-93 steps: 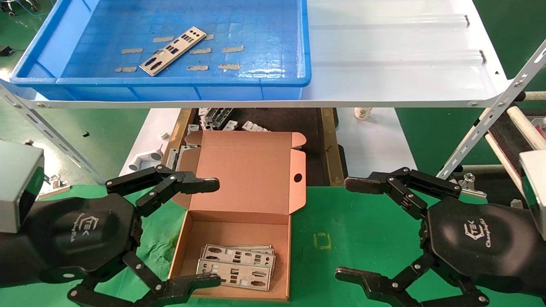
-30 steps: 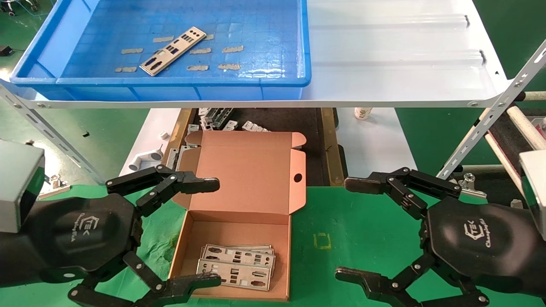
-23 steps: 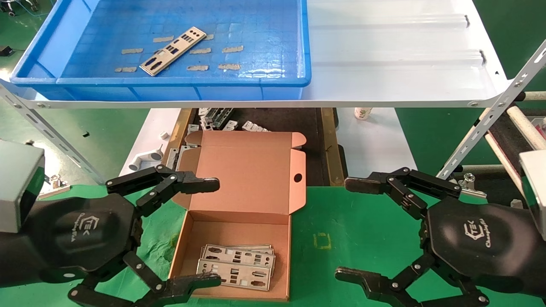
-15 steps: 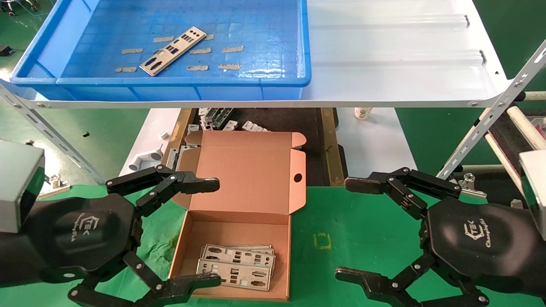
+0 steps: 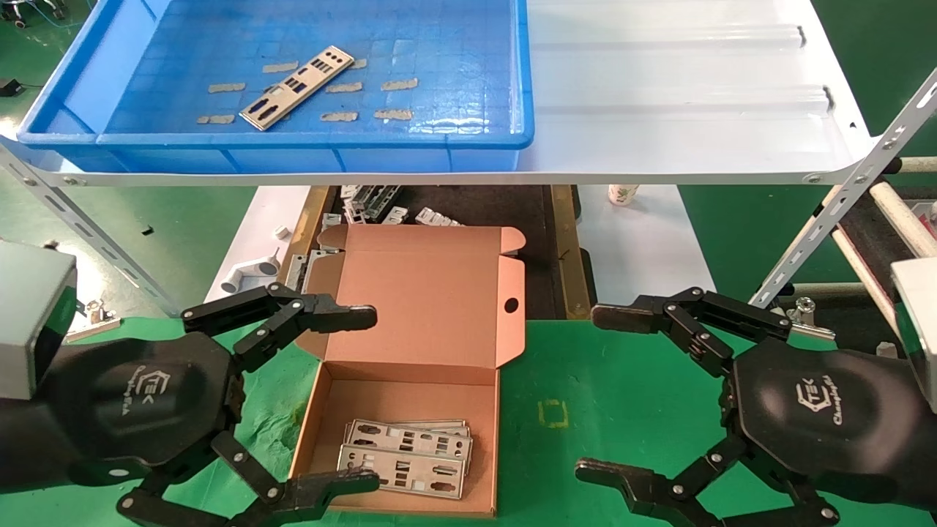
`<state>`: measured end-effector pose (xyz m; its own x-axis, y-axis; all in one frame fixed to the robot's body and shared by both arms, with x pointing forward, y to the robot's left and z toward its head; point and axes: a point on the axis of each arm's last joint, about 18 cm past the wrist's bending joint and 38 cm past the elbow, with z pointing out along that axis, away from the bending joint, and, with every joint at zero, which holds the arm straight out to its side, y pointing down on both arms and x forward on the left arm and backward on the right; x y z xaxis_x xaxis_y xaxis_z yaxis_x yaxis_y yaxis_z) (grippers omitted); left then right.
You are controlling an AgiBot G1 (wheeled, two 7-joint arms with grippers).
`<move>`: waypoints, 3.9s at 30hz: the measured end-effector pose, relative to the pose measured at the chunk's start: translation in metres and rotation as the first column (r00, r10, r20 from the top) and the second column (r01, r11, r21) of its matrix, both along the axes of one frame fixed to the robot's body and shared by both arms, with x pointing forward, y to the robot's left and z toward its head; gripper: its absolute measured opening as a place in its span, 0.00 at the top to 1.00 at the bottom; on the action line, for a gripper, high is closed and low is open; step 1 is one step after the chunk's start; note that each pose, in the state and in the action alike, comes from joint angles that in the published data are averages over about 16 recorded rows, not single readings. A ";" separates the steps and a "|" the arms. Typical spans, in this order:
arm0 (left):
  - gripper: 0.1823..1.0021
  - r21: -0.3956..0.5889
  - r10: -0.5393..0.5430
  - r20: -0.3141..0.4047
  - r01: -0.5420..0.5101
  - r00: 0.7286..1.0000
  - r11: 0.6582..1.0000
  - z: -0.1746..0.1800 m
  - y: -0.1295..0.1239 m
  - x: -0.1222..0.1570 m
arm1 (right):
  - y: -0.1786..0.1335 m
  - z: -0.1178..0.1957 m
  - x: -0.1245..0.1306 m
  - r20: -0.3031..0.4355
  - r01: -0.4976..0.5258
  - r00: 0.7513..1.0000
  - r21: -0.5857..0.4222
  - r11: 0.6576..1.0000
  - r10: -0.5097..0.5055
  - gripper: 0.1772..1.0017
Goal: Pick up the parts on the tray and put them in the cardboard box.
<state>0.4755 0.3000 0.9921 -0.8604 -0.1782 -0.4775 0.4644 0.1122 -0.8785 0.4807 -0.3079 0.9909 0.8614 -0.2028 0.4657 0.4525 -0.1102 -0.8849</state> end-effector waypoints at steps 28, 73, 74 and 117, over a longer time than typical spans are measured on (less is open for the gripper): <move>0.00 0.000 0.000 0.000 0.000 1.000 1.000 0.000 0.000 0.000 | 0.000 0.000 0.000 0.000 0.000 1.000 0.000 1.000 0.000 0.00; 0.00 0.000 0.000 0.000 0.000 1.000 1.000 0.000 0.000 0.000 | 0.000 0.000 0.000 0.000 0.000 1.000 0.000 1.000 0.000 0.00; 0.00 0.000 0.000 0.000 0.000 1.000 1.000 0.000 0.000 0.000 | 0.000 0.000 0.000 0.000 0.000 1.000 0.000 1.000 0.000 0.00; 0.00 0.000 0.000 0.000 0.000 1.000 1.000 0.000 0.000 0.000 | 0.000 0.000 0.000 0.000 0.000 1.000 0.000 1.000 0.000 0.00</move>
